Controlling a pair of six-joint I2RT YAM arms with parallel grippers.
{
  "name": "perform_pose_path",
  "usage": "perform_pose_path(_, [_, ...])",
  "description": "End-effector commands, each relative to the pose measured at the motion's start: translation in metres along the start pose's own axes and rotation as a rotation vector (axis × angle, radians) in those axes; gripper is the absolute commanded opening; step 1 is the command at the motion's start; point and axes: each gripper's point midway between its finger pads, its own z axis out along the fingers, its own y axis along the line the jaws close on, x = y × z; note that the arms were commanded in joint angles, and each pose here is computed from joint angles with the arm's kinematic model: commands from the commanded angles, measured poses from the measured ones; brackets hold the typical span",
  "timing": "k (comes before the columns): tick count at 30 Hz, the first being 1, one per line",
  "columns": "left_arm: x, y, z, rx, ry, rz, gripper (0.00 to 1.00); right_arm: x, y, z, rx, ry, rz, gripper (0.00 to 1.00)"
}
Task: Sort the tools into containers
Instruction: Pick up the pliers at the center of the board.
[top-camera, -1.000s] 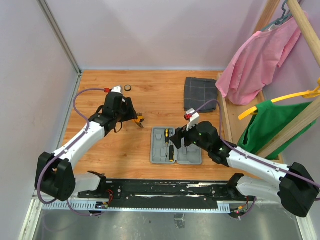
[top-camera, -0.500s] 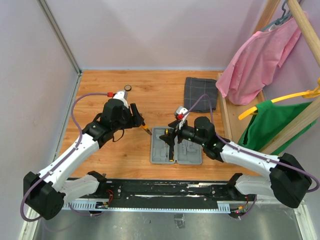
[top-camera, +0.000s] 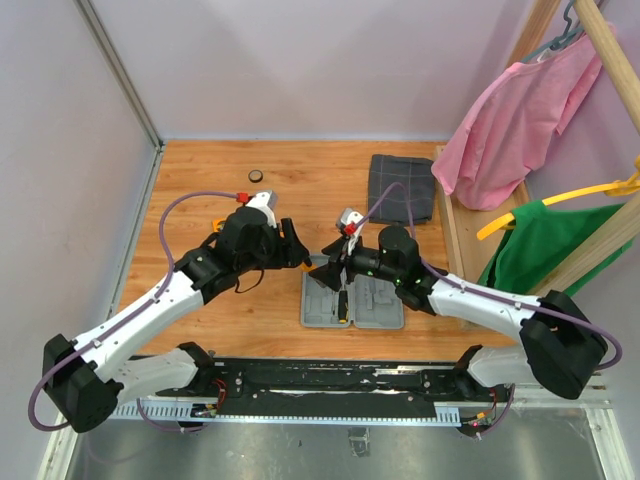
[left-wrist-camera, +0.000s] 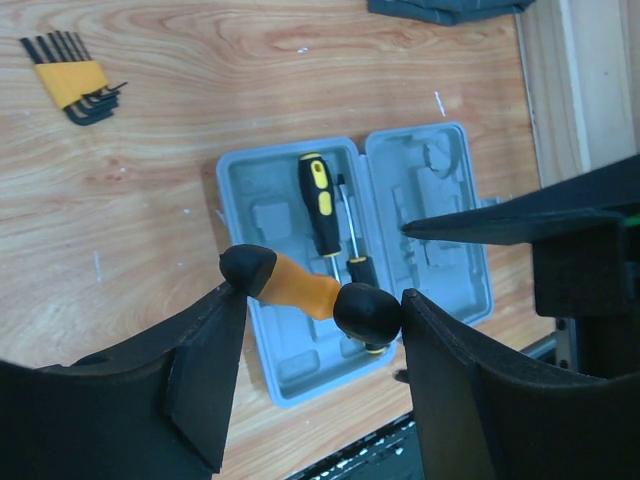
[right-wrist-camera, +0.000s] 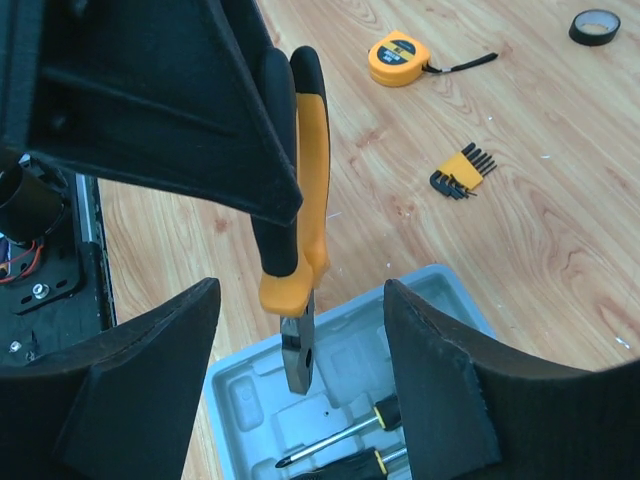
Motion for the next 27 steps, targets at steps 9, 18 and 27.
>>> perform_pose_path(9, [-0.031, -0.062, -0.006, 0.139, -0.082, -0.013, 0.31, 0.019, 0.004, 0.013, -0.003, 0.05, 0.013, 0.58])
perform_pose_path(18, [-0.028, -0.065, -0.007, 0.134, -0.088, -0.005, 0.33, 0.03, 0.001, 0.015, 0.015, 0.08, 0.037, 0.28])
perform_pose_path(27, [-0.035, -0.072, -0.018, 0.196, -0.145, 0.017, 0.64, 0.024, 0.006, 0.011, 0.011, 0.052, 0.088, 0.02])
